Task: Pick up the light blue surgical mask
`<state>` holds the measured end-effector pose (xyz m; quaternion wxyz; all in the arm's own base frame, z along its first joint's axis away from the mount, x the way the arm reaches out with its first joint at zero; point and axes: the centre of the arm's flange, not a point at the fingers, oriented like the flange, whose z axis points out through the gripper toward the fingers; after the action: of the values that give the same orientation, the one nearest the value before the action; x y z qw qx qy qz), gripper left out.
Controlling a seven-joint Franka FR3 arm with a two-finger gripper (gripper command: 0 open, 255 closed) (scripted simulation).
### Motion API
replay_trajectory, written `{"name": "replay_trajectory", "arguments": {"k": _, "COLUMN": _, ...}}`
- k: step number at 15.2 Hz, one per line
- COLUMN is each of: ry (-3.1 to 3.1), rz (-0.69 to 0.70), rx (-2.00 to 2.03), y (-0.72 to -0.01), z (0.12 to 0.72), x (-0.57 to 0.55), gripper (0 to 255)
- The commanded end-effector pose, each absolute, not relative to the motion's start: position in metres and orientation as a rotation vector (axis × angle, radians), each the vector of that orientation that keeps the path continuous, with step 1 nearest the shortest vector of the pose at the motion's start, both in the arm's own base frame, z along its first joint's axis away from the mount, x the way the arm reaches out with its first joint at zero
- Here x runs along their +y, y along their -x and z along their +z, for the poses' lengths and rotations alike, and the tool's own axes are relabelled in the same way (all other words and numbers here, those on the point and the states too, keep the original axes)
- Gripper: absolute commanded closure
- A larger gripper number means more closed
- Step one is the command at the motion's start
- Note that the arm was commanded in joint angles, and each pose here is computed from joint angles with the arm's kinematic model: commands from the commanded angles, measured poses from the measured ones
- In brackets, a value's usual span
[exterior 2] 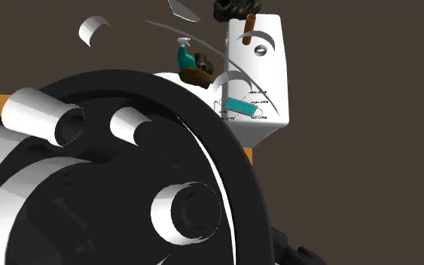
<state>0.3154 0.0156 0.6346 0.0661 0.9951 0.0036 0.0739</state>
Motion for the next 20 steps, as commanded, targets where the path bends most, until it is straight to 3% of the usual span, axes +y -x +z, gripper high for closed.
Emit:
{"name": "replay_trajectory", "arguments": {"k": 1, "ry": -3.001, "rz": 0.223, "rx": 0.011, "y": -0.315, "z": 0.635, "x": 0.016, "gripper": 0}}
{"name": "replay_trajectory", "arguments": {"k": 20, "ry": -3.021, "rz": 0.087, "rx": -0.094, "y": -0.498, "z": 0.456, "x": 0.062, "gripper": 0}}
